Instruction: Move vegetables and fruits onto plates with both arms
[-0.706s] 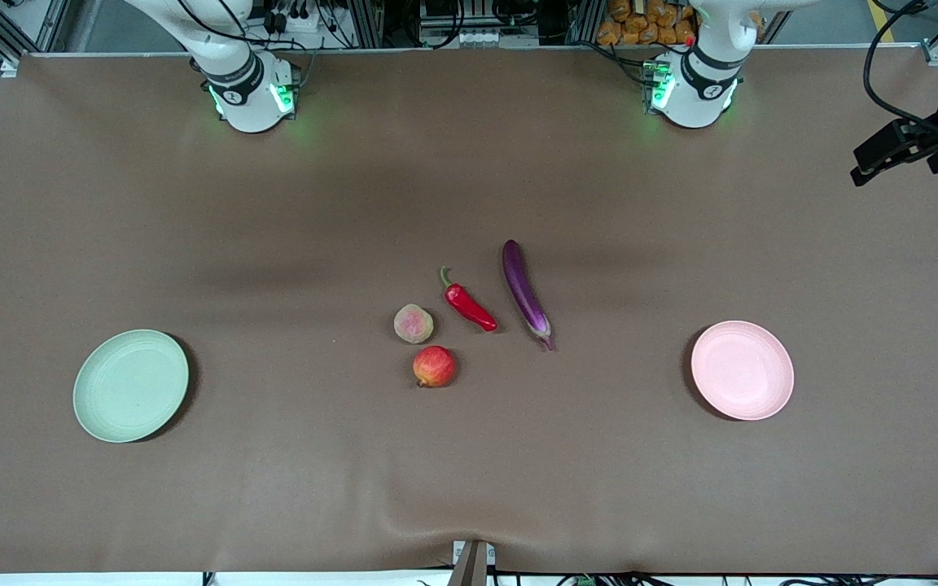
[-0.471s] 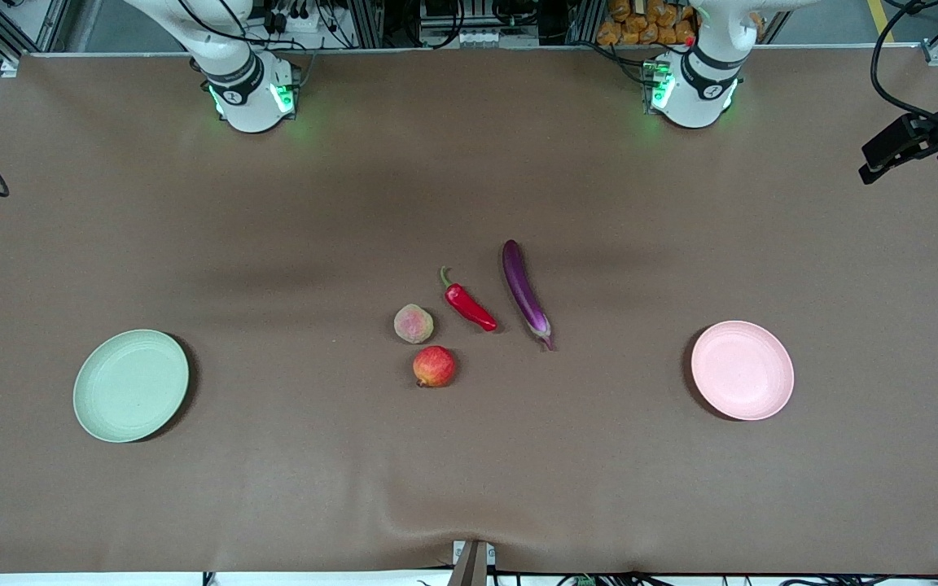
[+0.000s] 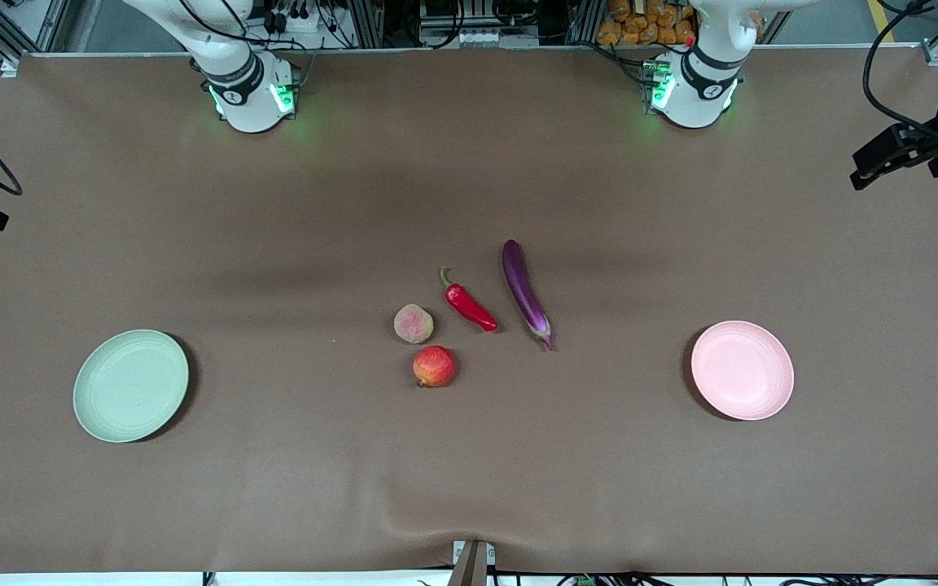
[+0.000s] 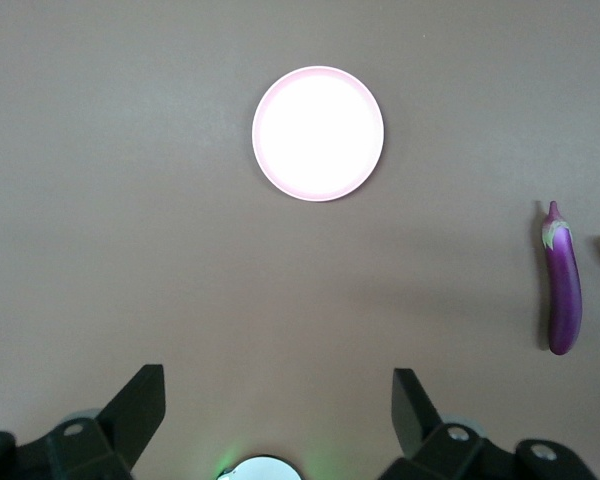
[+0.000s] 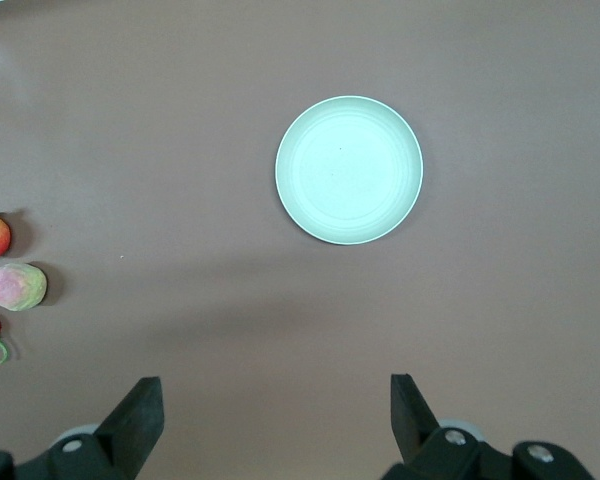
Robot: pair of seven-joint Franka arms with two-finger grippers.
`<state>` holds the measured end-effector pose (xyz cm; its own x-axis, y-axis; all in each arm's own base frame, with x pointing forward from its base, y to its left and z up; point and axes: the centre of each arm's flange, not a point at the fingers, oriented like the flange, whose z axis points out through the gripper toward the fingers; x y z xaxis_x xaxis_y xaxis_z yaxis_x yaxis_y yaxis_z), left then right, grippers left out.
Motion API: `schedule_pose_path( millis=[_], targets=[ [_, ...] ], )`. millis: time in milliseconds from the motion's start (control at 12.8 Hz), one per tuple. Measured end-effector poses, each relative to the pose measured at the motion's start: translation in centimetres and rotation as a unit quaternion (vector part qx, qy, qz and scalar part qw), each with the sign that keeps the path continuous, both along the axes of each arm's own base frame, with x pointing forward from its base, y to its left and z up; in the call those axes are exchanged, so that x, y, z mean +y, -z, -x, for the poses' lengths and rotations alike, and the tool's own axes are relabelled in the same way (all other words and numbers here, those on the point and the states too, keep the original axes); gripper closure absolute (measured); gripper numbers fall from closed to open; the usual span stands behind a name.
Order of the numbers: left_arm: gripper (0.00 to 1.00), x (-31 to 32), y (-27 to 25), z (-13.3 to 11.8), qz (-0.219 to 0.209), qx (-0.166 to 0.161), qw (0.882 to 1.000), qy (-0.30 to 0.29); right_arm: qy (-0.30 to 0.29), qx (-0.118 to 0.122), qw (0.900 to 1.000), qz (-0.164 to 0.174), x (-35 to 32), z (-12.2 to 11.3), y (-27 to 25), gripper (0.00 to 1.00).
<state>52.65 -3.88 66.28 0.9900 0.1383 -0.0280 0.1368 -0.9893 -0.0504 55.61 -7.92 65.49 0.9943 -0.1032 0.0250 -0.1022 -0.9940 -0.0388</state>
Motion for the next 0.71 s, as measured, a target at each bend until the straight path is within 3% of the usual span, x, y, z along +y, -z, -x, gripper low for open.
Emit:
schedule_pose_path(
  millis=[706],
  targets=[
    [0.0,-1.23,0.27,-0.08,-0.002,0.002,1.0,0.011,-0.008,0.009,1.0,-0.001,0.92,0.19,0.04,0.0]
  ],
)
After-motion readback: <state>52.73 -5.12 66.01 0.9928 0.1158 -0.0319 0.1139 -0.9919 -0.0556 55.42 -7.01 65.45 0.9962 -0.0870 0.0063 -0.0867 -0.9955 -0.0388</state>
